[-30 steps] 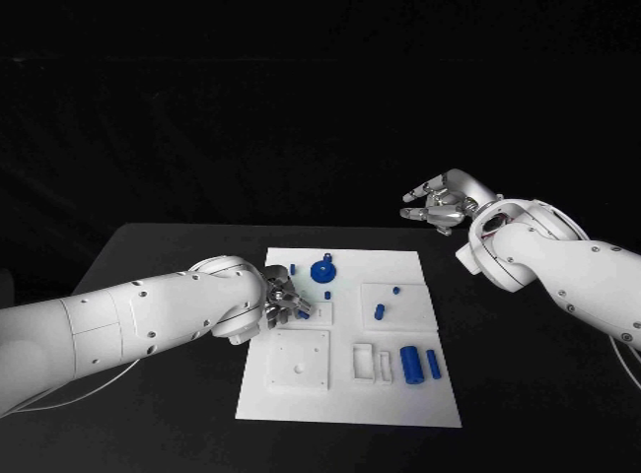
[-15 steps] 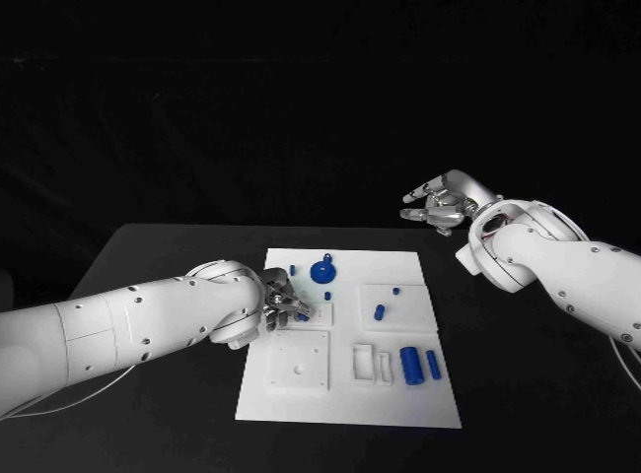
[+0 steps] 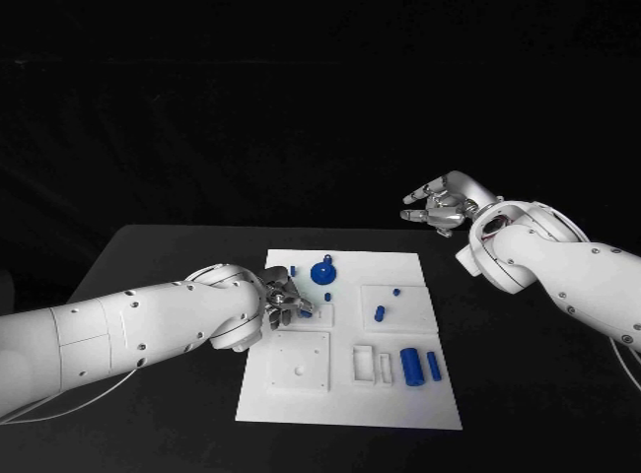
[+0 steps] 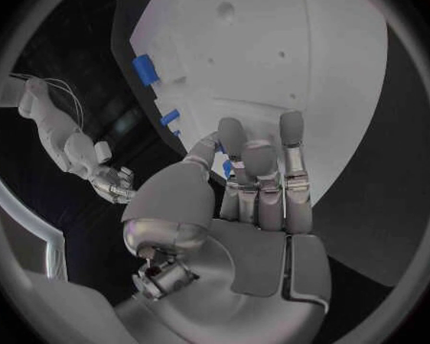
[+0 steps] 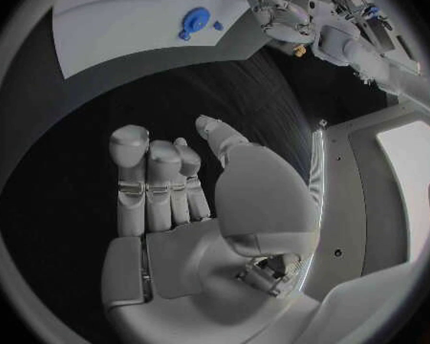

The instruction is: Assemble the parts on the task board

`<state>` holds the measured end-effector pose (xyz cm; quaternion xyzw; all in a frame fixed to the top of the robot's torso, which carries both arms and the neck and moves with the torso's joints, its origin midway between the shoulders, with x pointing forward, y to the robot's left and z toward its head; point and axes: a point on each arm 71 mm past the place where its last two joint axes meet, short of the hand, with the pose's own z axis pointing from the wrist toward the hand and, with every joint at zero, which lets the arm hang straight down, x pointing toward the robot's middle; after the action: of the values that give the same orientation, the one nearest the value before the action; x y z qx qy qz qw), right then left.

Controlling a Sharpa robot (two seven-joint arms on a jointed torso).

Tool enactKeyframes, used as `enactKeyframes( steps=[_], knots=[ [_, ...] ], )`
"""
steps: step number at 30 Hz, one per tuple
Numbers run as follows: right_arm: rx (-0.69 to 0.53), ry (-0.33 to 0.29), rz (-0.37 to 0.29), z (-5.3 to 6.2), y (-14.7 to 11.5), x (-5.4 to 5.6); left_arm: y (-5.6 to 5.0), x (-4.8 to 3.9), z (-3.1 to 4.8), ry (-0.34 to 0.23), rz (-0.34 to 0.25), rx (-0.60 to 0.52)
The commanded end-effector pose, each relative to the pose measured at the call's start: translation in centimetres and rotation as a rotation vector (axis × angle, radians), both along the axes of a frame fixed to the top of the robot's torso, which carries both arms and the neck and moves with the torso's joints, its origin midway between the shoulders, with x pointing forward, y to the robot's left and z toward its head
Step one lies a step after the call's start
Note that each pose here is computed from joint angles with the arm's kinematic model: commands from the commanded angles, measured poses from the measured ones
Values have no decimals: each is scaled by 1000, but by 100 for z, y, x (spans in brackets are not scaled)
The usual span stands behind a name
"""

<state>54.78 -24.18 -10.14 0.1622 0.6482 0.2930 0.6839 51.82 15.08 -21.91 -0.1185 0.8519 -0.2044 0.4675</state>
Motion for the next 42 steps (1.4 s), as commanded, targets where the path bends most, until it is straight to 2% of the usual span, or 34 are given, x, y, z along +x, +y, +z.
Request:
enactKeyframes(
  steps=[1,15,42],
  knots=[
    [-2,0,3,2,6,0,-17,9,30,-34,9,-30],
    [-4,9,3,-9,11,7,-58,45,-8,6,-18,28],
    [-3,20,11,-19,29,11,-103,119,-11,-12,-25,82]
  ],
)
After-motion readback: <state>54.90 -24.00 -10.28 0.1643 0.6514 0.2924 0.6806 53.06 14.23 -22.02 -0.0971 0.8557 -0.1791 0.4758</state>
